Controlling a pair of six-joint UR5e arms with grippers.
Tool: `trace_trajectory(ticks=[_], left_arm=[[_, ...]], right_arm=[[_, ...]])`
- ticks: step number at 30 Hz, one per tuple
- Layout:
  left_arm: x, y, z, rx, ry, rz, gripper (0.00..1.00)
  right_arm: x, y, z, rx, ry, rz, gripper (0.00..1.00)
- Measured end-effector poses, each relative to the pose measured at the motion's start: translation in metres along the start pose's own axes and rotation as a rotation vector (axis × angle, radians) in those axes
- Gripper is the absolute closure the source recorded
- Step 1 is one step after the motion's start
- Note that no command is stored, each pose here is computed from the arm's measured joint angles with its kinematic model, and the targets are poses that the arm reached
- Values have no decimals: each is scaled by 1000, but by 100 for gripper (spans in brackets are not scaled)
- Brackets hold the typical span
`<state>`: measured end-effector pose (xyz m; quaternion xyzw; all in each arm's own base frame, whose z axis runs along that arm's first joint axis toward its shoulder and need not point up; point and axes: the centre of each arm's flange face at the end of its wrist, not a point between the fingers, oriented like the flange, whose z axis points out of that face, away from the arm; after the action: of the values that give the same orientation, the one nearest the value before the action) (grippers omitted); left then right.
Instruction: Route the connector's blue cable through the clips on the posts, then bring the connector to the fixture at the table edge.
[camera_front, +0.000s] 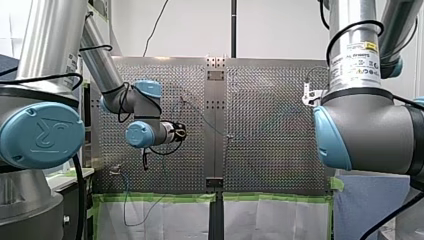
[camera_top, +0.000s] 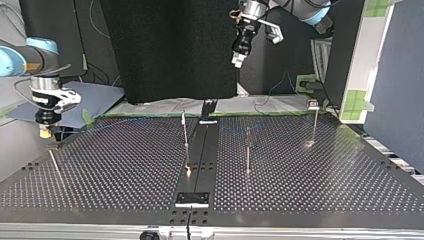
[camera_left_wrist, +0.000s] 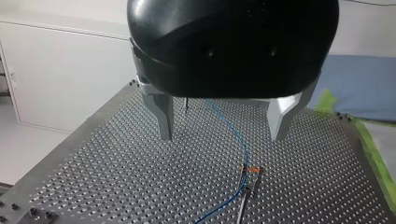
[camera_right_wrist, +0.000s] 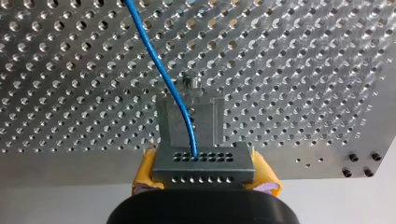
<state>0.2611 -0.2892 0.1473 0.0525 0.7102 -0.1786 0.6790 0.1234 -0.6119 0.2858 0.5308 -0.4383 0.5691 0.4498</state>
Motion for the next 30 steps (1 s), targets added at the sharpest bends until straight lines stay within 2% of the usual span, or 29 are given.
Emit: trace_trajectory(ticks=[6,12,21,30], left_arm=[[0,3,1,-9,6,10,0],[0,5,2,-15,6,13,0],[-2,5,4,-20,4,13,0],[-2,8,6,-27,5,17,0]], right_arm=[[3,10,5,32,11,7,100],[-8,20,13,45,-1,-3,100],[-10,21,18,70,1,-12,100],[-11,23,27,76,-1,-15,100]])
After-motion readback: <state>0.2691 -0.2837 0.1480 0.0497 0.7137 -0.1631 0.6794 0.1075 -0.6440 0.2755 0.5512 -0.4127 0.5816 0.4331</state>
